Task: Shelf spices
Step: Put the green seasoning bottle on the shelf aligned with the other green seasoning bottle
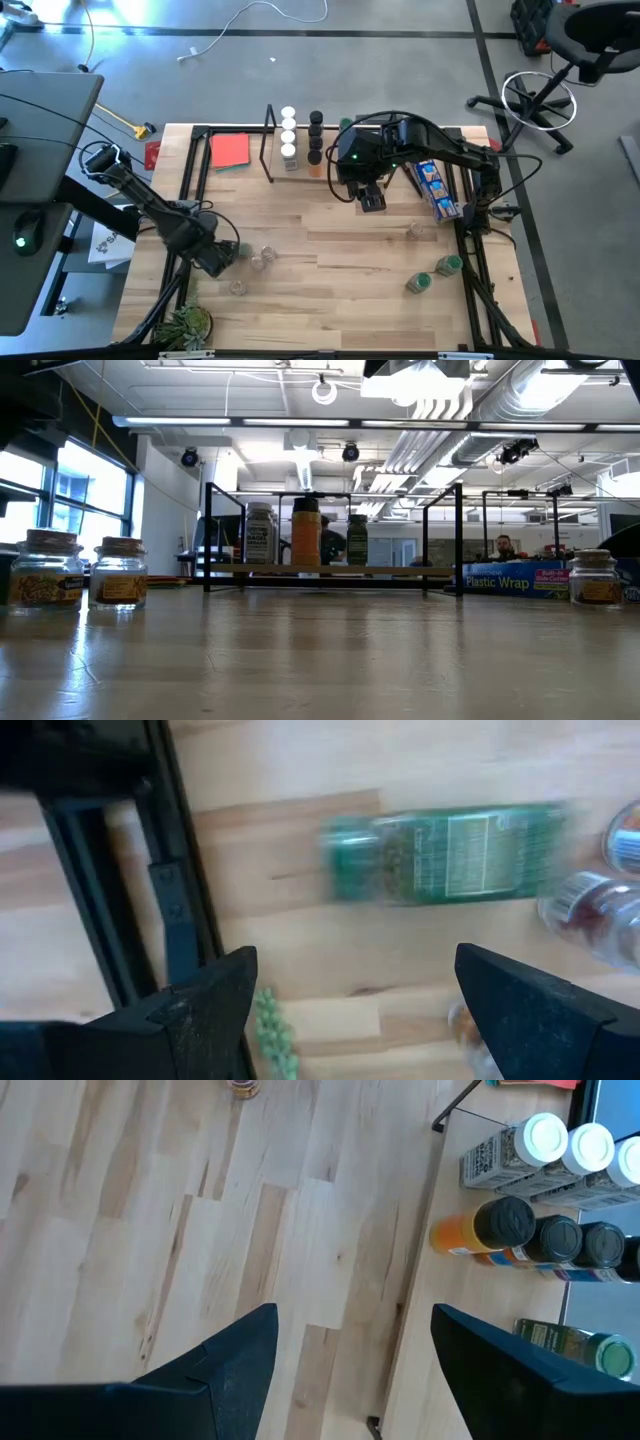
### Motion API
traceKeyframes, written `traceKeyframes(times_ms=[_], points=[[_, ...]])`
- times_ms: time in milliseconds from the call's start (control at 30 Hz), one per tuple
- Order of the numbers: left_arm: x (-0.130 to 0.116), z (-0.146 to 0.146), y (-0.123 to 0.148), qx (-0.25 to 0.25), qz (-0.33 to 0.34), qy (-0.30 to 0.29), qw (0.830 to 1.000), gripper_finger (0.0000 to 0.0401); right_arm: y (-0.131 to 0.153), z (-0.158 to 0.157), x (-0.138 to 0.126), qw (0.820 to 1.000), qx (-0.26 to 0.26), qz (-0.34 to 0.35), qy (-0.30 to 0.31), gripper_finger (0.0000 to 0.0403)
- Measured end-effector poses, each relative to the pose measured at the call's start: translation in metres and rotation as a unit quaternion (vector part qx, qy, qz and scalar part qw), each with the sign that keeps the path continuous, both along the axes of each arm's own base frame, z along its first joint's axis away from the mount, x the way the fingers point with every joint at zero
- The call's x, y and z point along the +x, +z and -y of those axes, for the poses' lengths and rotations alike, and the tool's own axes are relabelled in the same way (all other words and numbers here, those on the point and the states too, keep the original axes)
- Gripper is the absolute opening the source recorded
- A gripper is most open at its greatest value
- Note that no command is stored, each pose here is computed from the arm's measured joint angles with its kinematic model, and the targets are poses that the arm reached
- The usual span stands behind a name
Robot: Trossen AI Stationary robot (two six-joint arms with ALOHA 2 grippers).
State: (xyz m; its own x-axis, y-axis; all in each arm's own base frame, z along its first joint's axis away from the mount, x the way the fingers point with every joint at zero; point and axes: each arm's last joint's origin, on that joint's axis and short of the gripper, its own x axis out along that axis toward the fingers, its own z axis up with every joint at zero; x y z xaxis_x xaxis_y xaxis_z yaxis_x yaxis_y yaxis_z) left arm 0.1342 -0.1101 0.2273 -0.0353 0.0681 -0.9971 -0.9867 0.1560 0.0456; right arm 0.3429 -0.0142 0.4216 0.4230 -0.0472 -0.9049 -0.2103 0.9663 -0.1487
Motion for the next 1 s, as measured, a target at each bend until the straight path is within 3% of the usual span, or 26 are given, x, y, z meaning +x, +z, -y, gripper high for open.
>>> traceKeyframes(times_ms=[233,367,467,567,700,833,1000], points=[[0.005,0.000,-0.005,0.015,0.034,-0.041,0.998,0.0335,0.000,0.000,0.000,1.000,-0.001,-0.003,0.003,0.0259],[0.008,-0.002,-0.008,0.036,0.056,-0.073,0.995,0.0335,0.000,0.002,0.002,0.999,-0.009,0.008,0.033,0.0259],[0.007,-0.006,-0.015,0.050,0.049,-0.080,0.994,0.0334,-0.008,0.006,0.013,0.998,0.016,0.031,0.044,0.0259],[0.008,-0.009,-0.032,0.047,0.059,-0.092,0.993,0.0327,-0.035,0.009,0.027,0.997,0.048,0.026,0.058,0.0259],[0.008,-0.014,-0.060,0.032,0.083,-0.101,0.991,0.0305,-0.092,0.008,0.052,0.996,0.055,0.038,0.060,0.0259],[0.008,-0.024,-0.084,0.036,0.113,-0.099,0.988,0.0274,-0.144,0.002,0.071,0.993,0.050,0.103,0.039,0.0259],[0.014,-0.036,-0.094,0.039,0.135,-0.108,0.984,0.0237,-0.169,0.002,0.082,0.979,0.097,0.180,-0.018,0.0259]])
